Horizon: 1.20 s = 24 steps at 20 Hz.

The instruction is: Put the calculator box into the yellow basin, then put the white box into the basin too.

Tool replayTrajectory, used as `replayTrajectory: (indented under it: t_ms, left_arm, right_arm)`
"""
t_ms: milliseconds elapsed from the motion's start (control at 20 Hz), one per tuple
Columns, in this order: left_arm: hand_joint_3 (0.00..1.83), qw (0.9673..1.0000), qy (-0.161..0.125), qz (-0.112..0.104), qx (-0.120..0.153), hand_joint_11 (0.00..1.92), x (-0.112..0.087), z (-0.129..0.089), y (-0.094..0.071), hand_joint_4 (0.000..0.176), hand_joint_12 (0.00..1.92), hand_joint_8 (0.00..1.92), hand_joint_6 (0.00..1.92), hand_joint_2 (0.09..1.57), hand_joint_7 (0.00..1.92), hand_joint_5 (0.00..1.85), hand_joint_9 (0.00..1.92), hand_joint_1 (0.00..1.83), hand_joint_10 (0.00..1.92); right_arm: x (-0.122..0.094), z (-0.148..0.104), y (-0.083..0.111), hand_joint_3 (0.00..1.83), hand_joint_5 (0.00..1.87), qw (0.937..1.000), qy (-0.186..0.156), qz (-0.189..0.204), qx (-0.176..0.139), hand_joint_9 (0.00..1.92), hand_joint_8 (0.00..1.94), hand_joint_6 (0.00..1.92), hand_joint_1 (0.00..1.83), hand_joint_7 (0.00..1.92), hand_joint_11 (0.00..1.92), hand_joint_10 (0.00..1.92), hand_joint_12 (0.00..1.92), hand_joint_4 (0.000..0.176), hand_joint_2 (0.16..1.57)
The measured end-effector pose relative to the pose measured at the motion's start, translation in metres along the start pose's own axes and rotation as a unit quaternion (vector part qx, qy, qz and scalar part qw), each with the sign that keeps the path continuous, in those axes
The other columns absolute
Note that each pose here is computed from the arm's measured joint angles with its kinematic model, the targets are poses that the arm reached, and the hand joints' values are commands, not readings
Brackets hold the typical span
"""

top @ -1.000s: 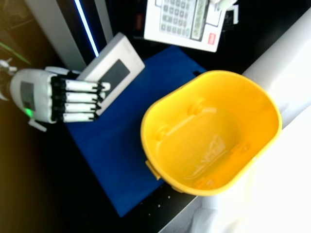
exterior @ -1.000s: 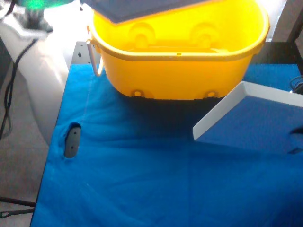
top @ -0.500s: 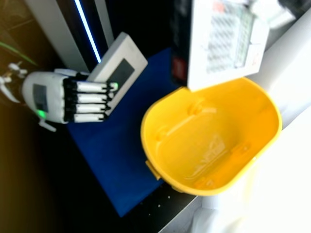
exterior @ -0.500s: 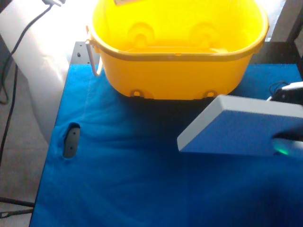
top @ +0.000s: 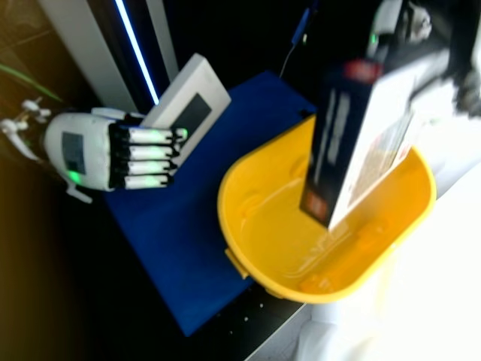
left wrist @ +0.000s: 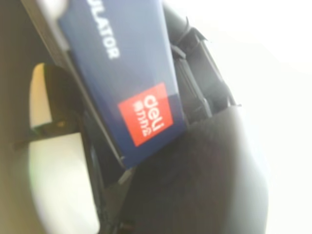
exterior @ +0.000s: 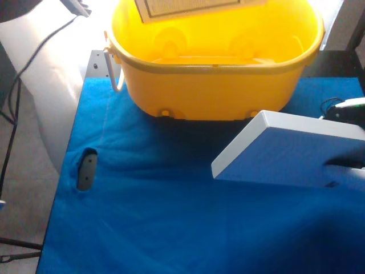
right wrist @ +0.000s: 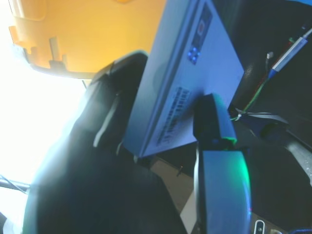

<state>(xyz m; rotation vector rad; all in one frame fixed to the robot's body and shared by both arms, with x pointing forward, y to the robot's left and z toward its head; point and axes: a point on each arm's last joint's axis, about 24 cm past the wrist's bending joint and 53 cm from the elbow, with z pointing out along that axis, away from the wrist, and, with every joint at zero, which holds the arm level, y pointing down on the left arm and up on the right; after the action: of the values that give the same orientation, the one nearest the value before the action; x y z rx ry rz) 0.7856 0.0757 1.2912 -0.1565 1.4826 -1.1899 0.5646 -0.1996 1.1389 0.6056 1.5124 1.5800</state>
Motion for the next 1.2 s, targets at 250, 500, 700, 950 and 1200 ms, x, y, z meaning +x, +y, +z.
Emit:
replayTrajectory:
  t_ms: [250,500,700,950,1200]
  left_arm:
    - [0.00,0.9987,0.026,-0.002,-0.044,0.51,0.027,0.010,0.029,0.000,1.54,1.23,1.27,1.20,0.81,0.75,0.77,1.35,1.44]
    - [0.00,0.9957,0.051,0.003,-0.077,0.29,0.049,0.012,0.050,0.003,1.82,1.36,1.25,1.22,0.80,0.77,0.60,1.16,1.27]
    - [0.00,0.9939,0.063,0.005,-0.090,0.00,0.058,0.011,0.058,0.001,1.53,0.18,0.31,1.04,0.39,0.46,0.16,1.00,0.62]
    - [0.00,0.9947,0.058,0.000,-0.085,0.00,0.055,0.011,0.056,0.147,0.76,0.02,0.01,0.94,0.17,0.28,0.03,0.82,0.18]
    - [0.00,0.9964,0.036,-0.015,-0.075,0.00,0.037,0.005,0.053,0.121,0.69,0.01,0.01,0.93,0.22,0.31,0.09,0.79,0.09]
  right_arm:
    - [0.002,0.001,0.001,0.00,0.92,1.0000,0.003,0.000,-0.002,0.85,1.15,1.10,1.20,0.92,0.69,1.14,1.56,0.027,1.15]
    - [0.002,0.002,0.001,0.00,0.90,1.0000,0.004,0.000,-0.002,0.85,1.10,1.12,1.20,0.96,0.68,1.09,1.53,0.022,1.15]
    - [0.002,0.002,0.002,0.00,0.92,1.0000,0.004,0.000,-0.004,0.86,1.11,1.09,1.20,0.95,0.69,1.07,1.52,0.025,1.14]
    - [0.002,0.002,0.002,0.00,0.94,1.0000,0.004,-0.001,-0.003,0.86,1.03,1.08,1.21,0.98,0.66,1.02,1.52,0.029,1.13]
    - [0.001,0.008,0.010,0.00,0.94,0.9999,0.004,-0.001,-0.016,0.86,0.99,1.06,1.34,0.96,0.69,1.27,1.49,0.000,1.13]
